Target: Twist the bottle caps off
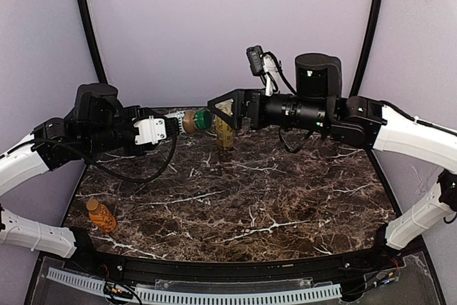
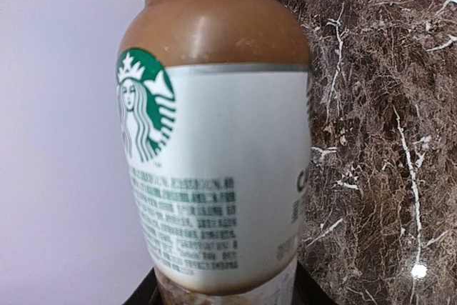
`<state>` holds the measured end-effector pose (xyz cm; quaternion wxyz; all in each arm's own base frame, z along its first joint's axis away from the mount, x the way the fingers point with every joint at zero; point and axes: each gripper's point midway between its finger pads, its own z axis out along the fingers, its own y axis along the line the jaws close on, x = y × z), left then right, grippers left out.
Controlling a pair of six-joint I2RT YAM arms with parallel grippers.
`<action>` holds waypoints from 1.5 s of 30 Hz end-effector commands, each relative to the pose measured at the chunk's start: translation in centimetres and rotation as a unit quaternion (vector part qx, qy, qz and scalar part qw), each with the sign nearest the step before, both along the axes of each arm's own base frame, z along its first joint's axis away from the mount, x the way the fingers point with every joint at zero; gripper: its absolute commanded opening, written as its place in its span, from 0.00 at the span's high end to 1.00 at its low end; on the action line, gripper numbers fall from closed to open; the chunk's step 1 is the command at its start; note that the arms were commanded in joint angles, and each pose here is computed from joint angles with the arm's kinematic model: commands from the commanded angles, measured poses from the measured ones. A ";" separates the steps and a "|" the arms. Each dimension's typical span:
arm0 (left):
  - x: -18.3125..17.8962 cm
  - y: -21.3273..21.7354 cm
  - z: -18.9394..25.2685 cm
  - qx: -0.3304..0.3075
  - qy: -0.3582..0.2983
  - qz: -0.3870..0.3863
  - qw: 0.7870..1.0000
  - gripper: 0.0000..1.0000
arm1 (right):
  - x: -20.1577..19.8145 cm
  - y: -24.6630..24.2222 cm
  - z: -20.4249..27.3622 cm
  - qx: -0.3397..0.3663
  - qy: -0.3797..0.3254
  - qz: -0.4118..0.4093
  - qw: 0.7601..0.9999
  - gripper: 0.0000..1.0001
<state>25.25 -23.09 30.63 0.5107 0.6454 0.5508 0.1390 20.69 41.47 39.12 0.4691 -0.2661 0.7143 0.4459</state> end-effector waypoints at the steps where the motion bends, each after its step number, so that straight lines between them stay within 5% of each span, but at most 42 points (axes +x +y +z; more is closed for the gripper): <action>1: 1.0 0.2 1.1 0.008 -0.063 0.008 0.998 0.79 | 0.8 -0.7 0.5 0.071 0.103 -0.013 0.992 0.01; 24: 1.8 0.0 0.4 -0.007 -0.109 0.014 0.994 0.79 | 3.0 2.0 -4.1 0.024 0.148 0.006 0.989 0.08; 42: 1.0 0.4 -0.1 -0.011 -0.110 0.007 0.994 0.79 | 2.7 4.6 -4.1 0.053 0.158 0.061 0.984 0.65; 45: 1.1 0.3 -0.1 -0.009 -0.112 0.008 0.994 0.78 | 2.6 4.8 -4.3 0.051 0.160 0.066 0.983 0.63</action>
